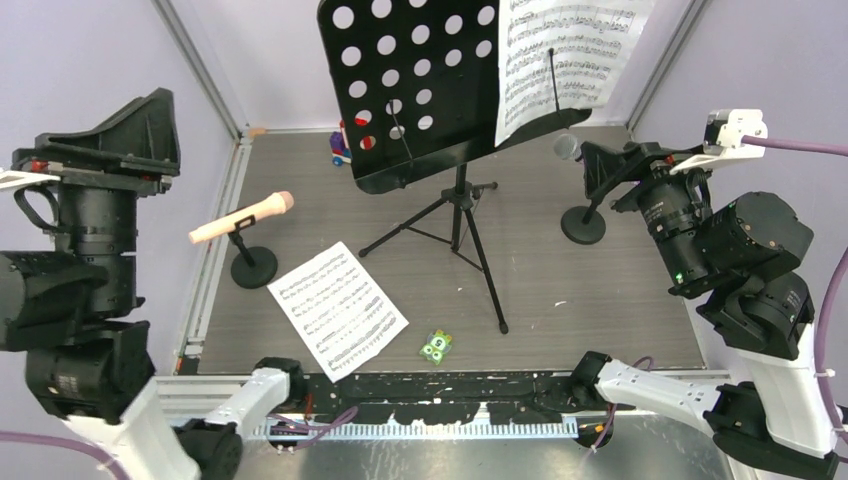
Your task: Pack up the instrument practice props
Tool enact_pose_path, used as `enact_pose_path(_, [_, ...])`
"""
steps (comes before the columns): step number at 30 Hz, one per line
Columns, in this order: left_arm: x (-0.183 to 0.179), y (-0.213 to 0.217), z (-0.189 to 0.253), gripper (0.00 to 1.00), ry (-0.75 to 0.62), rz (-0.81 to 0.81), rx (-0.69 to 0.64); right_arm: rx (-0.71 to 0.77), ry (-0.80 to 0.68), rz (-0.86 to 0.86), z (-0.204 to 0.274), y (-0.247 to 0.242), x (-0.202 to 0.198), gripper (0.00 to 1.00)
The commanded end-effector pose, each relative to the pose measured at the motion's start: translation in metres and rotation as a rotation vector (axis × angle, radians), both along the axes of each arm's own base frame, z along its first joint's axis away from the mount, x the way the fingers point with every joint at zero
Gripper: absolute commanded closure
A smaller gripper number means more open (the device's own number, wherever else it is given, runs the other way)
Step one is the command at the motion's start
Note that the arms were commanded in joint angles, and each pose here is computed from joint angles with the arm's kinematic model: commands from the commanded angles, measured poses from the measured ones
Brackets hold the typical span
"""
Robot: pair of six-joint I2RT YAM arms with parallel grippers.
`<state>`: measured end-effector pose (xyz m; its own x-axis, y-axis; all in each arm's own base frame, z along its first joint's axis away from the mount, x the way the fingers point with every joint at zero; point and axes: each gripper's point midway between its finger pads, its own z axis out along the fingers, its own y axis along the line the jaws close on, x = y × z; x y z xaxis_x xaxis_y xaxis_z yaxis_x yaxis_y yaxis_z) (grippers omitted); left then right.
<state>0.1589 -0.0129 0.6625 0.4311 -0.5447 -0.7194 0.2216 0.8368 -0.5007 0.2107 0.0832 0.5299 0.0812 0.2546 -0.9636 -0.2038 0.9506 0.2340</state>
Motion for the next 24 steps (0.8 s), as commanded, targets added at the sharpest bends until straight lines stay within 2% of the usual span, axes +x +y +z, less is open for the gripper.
enact_pose_path(1, [0.019, -0.014, 0.000, 0.52, 0.038, -0.062, 0.040, 0.010, 0.005, 0.055, -0.003, 0.013, 0.000, 0.29])
enact_pose_path(9, [0.039, -0.060, -0.077, 0.51, 0.208, -0.146, 0.434, -0.006, 0.008, 0.062, -0.006, 0.016, 0.001, 0.28])
enact_pose_path(13, [0.027, -0.089, -0.115, 0.51, 0.204, -0.294, 0.569, -0.013, 0.004, 0.065, -0.006, 0.015, 0.000, 0.28])
enact_pose_path(20, [-0.025, -0.141, -0.124, 0.52, 0.059, -0.694, 0.600, -0.057, 0.012, 0.036, -0.016, 0.014, 0.005, 0.27])
enact_pose_path(24, [-0.033, -0.168, -0.117, 0.53, 0.043, -0.832, 0.562, -0.070, 0.028, 0.041, -0.022, 0.017, 0.007, 0.26])
